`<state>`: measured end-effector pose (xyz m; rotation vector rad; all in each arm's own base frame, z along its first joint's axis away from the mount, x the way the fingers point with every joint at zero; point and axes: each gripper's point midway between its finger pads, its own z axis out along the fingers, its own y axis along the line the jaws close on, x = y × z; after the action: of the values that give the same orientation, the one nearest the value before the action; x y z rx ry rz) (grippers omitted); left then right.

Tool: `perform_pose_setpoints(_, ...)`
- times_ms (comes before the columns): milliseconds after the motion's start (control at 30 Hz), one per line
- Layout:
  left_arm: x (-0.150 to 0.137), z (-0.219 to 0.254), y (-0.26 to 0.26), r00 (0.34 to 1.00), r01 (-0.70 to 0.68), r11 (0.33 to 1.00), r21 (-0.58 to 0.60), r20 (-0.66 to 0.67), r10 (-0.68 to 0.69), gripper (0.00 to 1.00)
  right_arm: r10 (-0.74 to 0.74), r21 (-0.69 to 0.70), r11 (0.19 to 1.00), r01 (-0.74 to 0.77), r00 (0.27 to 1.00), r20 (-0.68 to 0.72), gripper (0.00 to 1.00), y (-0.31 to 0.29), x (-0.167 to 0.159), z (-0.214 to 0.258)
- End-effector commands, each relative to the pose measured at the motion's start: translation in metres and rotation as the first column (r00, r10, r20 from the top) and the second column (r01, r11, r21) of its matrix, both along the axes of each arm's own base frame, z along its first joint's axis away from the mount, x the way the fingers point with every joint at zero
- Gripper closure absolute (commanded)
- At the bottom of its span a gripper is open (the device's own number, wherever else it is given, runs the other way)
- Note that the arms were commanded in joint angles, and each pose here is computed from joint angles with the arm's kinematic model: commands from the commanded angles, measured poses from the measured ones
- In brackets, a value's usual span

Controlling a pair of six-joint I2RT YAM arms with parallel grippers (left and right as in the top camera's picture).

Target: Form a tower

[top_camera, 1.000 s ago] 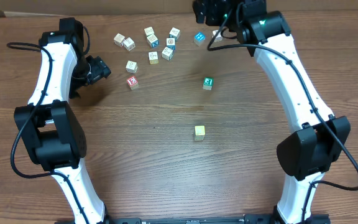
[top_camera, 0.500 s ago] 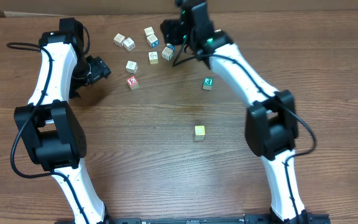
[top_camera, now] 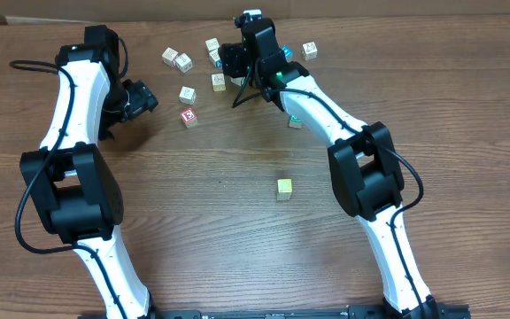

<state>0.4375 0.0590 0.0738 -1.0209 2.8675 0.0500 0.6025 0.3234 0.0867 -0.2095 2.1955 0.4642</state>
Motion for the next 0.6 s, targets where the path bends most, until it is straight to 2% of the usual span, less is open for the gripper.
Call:
perform_pose_setpoints(0,0.004,0.016,0.000,0.999,0.017,1.000,0.014,0.039,-0.018,0.01,-0.015,-0.025,1.000,0.015,1.000,-0.022,0.29,-0.002,0.003,-0.028)
perform_pose_setpoints(333,0.004,0.016,0.000,0.999,0.017,1.000,0.014,0.039,-0.018,0.00,-0.056,-0.065,0.996,0.053,0.997,-0.044,0.30,-0.012,0.005,-0.056)
perform_pose_setpoints(567,0.004,0.016,0.000,0.999,0.017,1.000,0.014,0.039,-0.018,0.00,-0.060,-0.087,0.995,0.053,0.995,-0.081,0.47,-0.017,-0.001,-0.056)
